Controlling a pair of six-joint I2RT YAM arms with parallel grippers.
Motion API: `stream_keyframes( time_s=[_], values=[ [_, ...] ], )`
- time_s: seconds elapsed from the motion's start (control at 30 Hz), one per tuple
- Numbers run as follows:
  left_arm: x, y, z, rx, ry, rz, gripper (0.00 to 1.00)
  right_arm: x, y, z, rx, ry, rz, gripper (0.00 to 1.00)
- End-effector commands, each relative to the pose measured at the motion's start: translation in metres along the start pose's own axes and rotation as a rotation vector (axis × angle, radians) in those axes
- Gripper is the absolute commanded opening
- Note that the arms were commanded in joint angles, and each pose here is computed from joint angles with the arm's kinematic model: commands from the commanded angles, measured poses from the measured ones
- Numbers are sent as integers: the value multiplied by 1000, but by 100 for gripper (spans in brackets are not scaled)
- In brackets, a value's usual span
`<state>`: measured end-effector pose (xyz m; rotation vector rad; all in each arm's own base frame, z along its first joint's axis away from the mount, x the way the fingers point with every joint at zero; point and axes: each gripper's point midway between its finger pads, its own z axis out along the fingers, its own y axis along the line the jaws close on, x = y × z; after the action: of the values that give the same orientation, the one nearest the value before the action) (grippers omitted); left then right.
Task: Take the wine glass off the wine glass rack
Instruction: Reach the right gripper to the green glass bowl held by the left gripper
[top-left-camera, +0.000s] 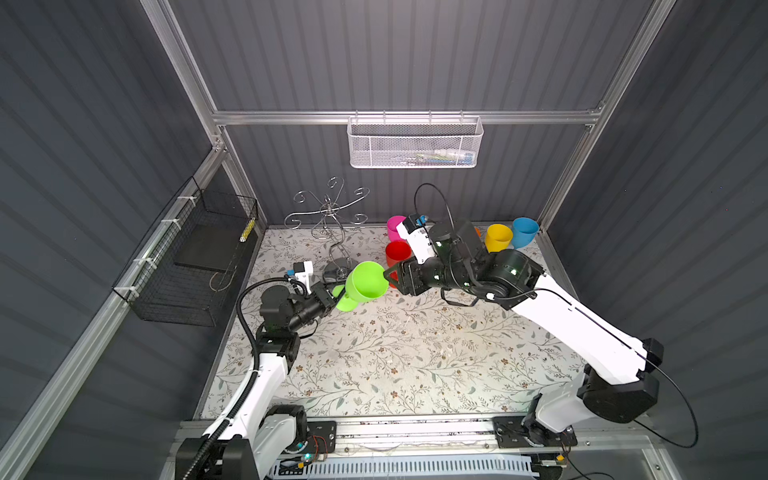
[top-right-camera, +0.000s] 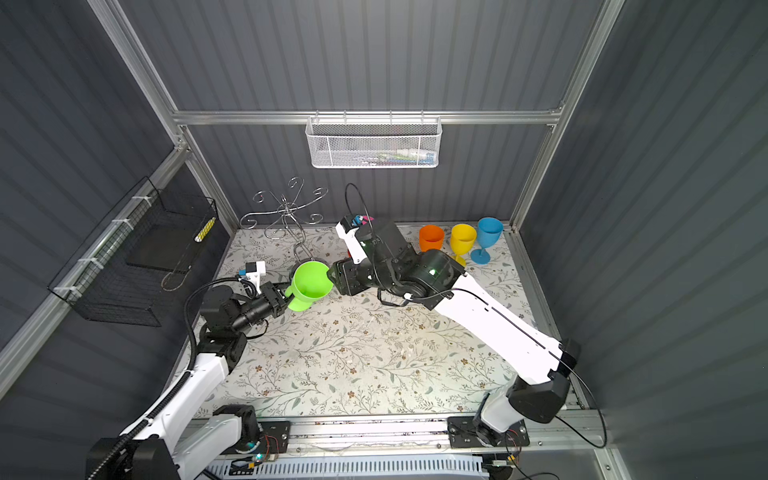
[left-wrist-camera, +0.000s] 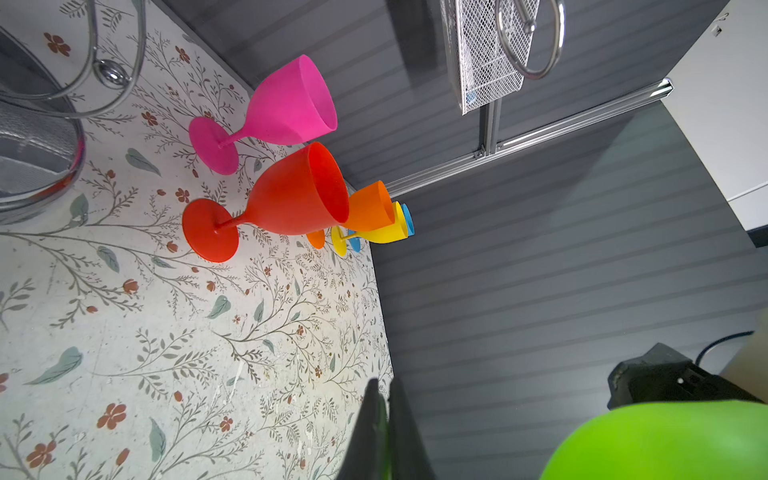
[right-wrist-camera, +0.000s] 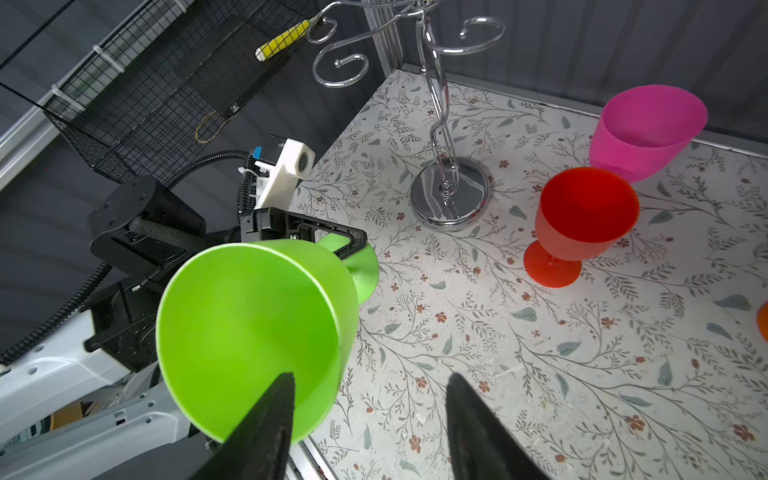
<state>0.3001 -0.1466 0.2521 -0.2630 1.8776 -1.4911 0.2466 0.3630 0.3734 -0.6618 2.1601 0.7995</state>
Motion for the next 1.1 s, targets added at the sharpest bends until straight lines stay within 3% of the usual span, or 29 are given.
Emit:
stream_keyframes(
  time_s=[0.0, 0.2, 0.67, 0.77, 1.07],
  values=[
    [2, -3, 0, 17, 3, 42, 0, 2, 5, 6, 3, 23, -29, 57],
    [3, -5, -2, 18, 0, 44, 0, 5, 8, 21, 8, 44, -38, 50],
    [5, 2, -6, -24, -13, 47, 1, 5, 9, 25, 7, 43, -31, 6],
    [4, 0, -6, -26, -15, 52, 19, 5, 9, 25, 6, 46, -31, 0],
    [6, -3, -13, -72, -10, 84, 72, 10, 5, 13, 26, 67, -43, 0]
  ],
)
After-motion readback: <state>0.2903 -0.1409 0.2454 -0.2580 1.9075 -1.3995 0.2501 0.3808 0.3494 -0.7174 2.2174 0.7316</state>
